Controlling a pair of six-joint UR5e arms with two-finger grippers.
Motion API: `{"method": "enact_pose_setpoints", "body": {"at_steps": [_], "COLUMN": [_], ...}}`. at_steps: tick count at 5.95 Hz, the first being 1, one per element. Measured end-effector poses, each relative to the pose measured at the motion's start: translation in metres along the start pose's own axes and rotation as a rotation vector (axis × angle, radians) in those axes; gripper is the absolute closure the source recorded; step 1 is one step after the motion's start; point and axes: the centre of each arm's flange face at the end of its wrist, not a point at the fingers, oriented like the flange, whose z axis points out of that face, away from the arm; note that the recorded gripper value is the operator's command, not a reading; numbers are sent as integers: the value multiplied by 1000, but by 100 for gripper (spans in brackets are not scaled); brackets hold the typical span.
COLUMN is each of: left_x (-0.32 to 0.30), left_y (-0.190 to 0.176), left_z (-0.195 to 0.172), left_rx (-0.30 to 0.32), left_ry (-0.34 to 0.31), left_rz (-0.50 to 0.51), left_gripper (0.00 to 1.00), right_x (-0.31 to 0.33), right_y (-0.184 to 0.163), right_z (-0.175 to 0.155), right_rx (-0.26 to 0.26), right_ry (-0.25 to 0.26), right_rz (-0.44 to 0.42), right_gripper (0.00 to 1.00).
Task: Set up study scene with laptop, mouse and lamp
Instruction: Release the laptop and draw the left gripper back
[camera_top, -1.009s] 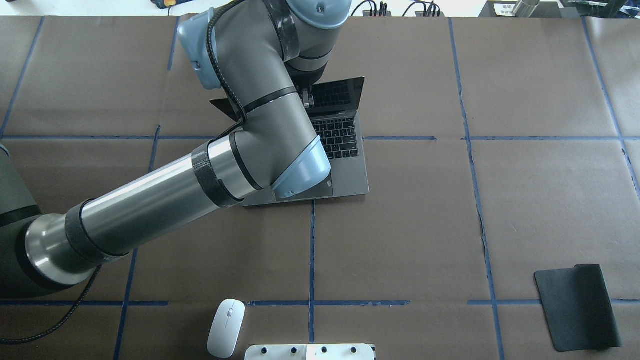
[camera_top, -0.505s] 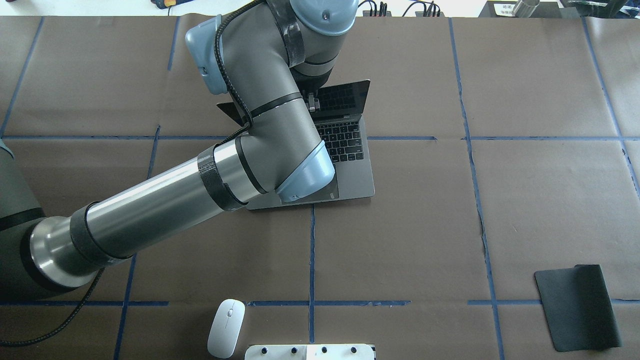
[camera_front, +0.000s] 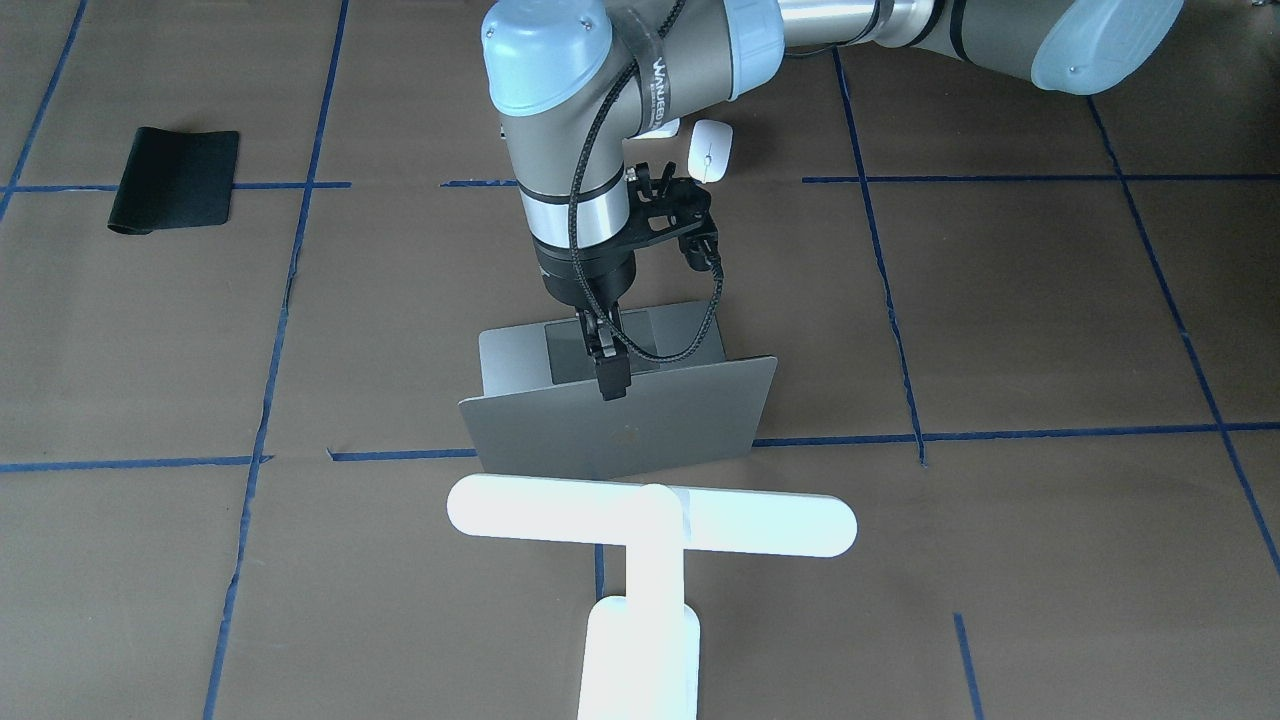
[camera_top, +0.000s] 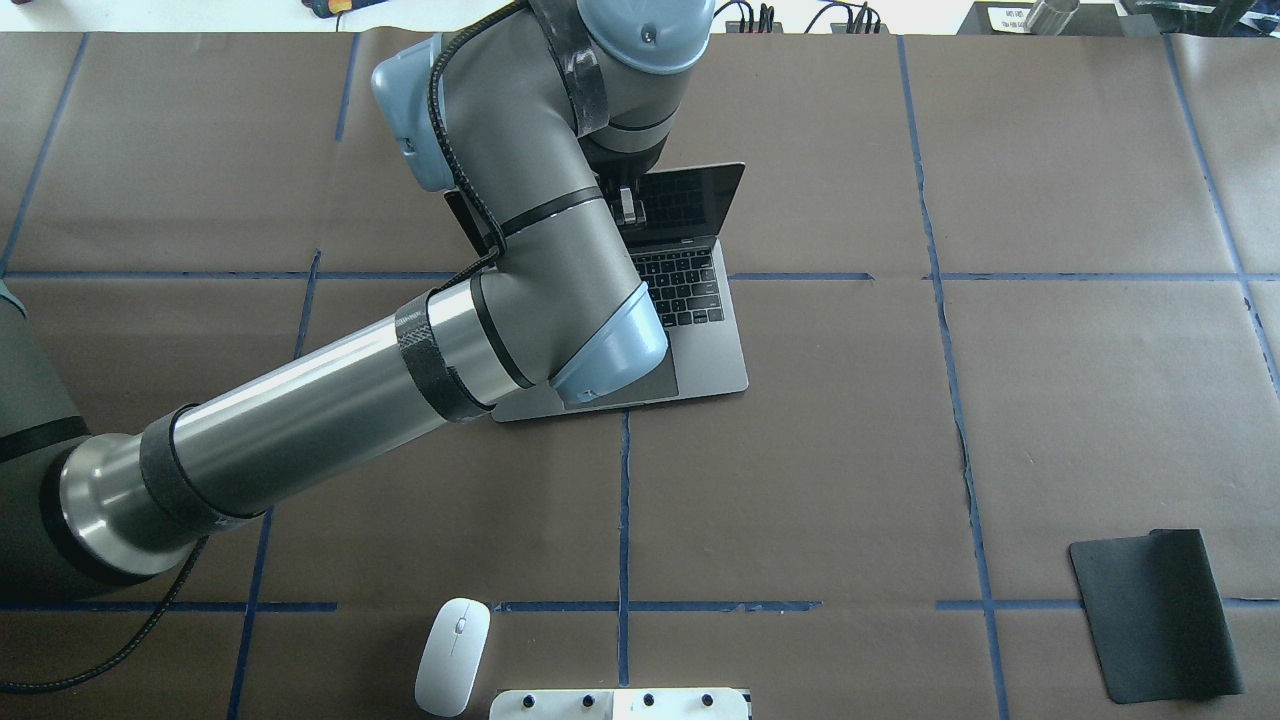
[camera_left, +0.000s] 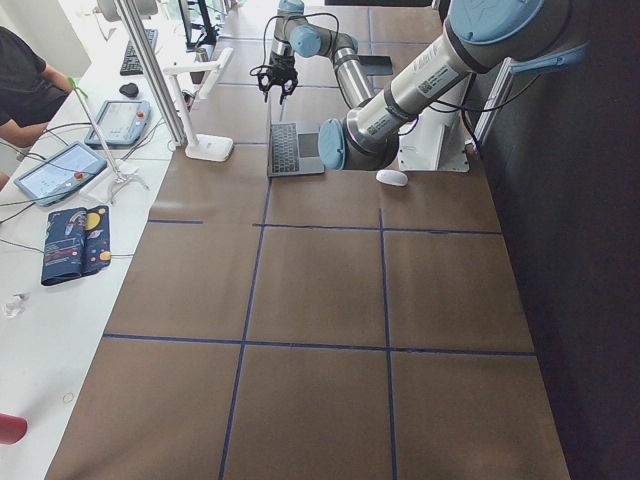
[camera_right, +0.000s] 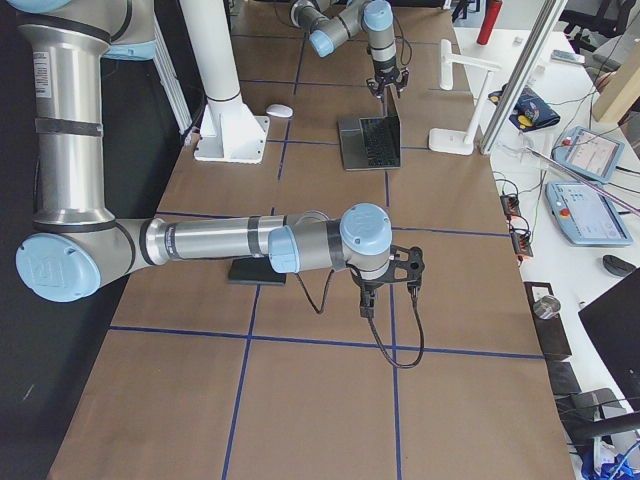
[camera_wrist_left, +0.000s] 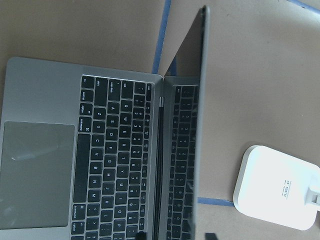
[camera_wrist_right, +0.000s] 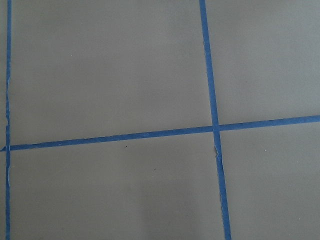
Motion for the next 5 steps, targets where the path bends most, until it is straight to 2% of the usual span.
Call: {"method": "enact_pose_setpoints", "body": {"at_steps": [2,3,4,5], "left_x": [0,-5,-18,-38], "left_y": [-5,-21,-57,-104], "left_z": [-8,-14,-25,-40], "left_rx": [-5,-20,-59,-99], "left_ry": [4,10,18,5], "left_rz": [31,79,179,342], "left_gripper": [0,0,0,0], "right_x": [0,-1,-4,-15], "right_y": [0,0,0,1], "right_z": [0,-1,-2,-6], "right_rx": [-1,1,6,14], "right_ry": [-3,-2,2,1], "right_rz": [1,0,6,19], "right_gripper": [0,0,0,0]}}
